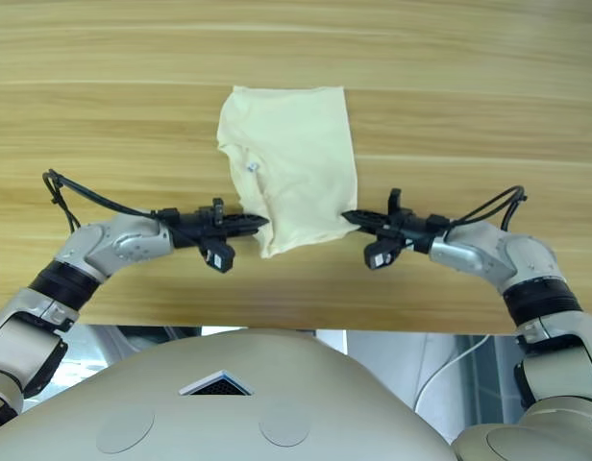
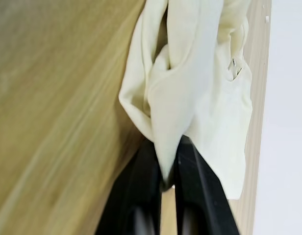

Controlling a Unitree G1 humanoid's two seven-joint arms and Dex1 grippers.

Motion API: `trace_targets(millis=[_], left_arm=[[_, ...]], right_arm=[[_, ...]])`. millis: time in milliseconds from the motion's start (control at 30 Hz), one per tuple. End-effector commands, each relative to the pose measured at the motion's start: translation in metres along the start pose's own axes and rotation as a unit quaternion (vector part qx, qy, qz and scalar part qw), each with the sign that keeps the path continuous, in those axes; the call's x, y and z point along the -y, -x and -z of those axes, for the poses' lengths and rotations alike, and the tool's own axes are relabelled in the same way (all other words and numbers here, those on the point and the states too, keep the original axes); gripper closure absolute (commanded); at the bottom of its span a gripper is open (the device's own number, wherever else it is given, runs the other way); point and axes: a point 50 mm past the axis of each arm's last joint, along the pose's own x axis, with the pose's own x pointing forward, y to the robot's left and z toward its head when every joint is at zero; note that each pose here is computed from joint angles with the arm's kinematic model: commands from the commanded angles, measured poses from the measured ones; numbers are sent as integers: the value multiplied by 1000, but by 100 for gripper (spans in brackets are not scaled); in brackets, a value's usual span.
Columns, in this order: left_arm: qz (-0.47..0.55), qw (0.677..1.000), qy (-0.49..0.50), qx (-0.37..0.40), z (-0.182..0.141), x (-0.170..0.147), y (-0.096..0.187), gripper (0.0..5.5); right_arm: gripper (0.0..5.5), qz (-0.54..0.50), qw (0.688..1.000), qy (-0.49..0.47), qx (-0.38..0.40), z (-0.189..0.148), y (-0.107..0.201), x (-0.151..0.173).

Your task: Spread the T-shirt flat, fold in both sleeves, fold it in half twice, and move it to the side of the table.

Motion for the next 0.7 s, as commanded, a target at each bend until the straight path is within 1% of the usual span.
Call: trace_targets(millis=[33, 133, 200, 267, 400, 500, 600, 700], left_arm=[[37, 996, 55, -59, 10, 29, 29, 550], [41, 992, 106, -54, -7, 46, 45, 550], [43, 987, 146, -50, -24, 58, 62, 550], [33, 982, 175, -61, -34, 64, 76, 550], [18, 975, 214, -49, -52, 66, 82, 550], [-7, 969, 245, -36, -58, 61, 87, 550], [-110, 953, 279, -36, -35, 33, 85, 550], [-232, 910, 343, -37, -5, 6, 74, 550]], right_arm=[[536, 16, 999, -29, 19, -14, 1, -3], [536, 11, 997, -68, 24, -31, 16, -12], [536, -3, 994, -109, 10, -41, 32, -24], [536, -13, 991, -134, 2, -51, 40, -29], [536, 1, 988, -153, 18, -65, 39, -21], [536, 38, 984, -175, 18, -64, 38, -8], [536, 93, 975, -201, 20, -53, 28, 7], [536, 165, 957, -236, 39, -44, 11, 23]])
